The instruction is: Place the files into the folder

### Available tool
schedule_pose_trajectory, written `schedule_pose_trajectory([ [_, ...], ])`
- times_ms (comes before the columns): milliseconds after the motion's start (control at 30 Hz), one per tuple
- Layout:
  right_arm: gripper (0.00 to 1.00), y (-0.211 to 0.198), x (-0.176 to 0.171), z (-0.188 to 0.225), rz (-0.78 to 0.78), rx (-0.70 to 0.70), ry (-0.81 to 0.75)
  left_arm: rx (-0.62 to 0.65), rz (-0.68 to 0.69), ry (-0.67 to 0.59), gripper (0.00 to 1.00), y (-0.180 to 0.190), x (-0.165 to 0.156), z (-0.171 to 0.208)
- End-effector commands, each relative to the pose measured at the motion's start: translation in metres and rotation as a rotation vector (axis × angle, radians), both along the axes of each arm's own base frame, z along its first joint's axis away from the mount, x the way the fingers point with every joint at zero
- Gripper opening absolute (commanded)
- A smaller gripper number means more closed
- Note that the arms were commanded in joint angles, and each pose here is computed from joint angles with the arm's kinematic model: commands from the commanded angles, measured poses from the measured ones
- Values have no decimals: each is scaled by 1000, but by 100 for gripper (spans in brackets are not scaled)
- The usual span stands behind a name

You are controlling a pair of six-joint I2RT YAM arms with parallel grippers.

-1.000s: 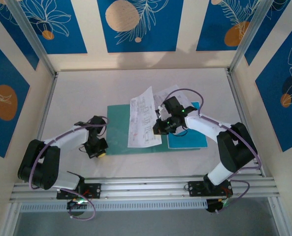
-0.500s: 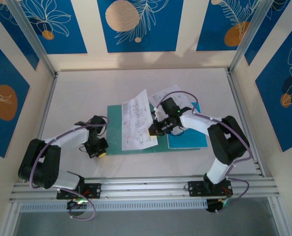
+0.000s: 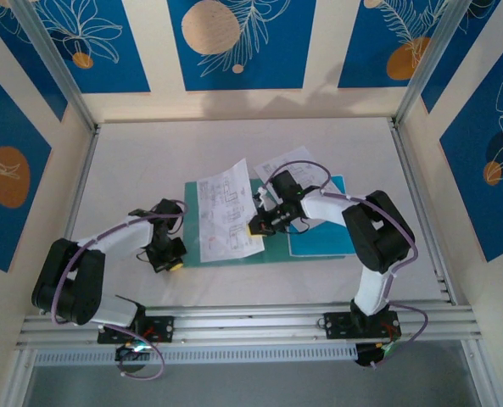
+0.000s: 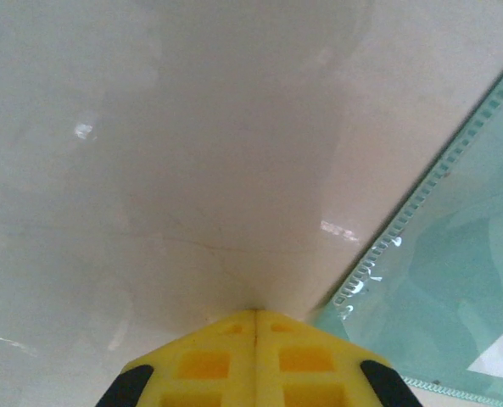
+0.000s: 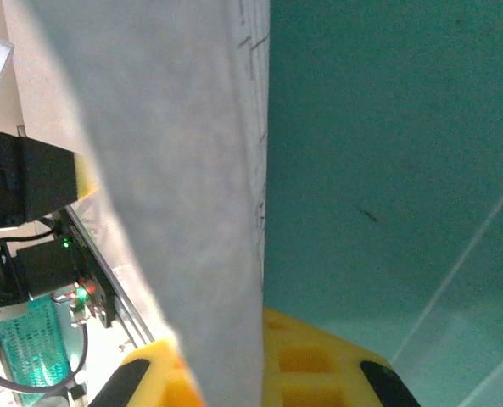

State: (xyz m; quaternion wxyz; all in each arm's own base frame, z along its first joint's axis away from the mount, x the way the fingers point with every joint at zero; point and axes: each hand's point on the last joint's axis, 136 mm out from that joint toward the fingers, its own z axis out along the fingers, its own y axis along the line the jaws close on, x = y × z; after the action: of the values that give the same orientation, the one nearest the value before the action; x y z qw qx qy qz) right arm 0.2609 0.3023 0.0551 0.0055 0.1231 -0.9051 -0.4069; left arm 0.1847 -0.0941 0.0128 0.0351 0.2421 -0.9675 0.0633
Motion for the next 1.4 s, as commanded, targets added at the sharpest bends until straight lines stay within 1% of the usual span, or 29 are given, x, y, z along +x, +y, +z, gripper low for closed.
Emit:
schedule_pose_trajectory([
  [0, 0, 12, 4, 5, -21, 34, 20, -26, 31, 21, 0, -3, -1, -10],
  [400, 0, 29, -5, -6, -51, 31, 63, -36, 34, 26, 0, -4, -3, -12],
  [900, 0, 27, -18, -32, -105, 17, 108, -41, 36, 39, 0, -4, -8, -16],
  [1167, 0, 31, -18, -37, -125, 6, 112, -48, 32, 46, 0, -6, -9, -17],
  [1367, 0, 37, -15, -32, -133, 19, 112, -55, 33, 45, 0, -7, -9, -17],
])
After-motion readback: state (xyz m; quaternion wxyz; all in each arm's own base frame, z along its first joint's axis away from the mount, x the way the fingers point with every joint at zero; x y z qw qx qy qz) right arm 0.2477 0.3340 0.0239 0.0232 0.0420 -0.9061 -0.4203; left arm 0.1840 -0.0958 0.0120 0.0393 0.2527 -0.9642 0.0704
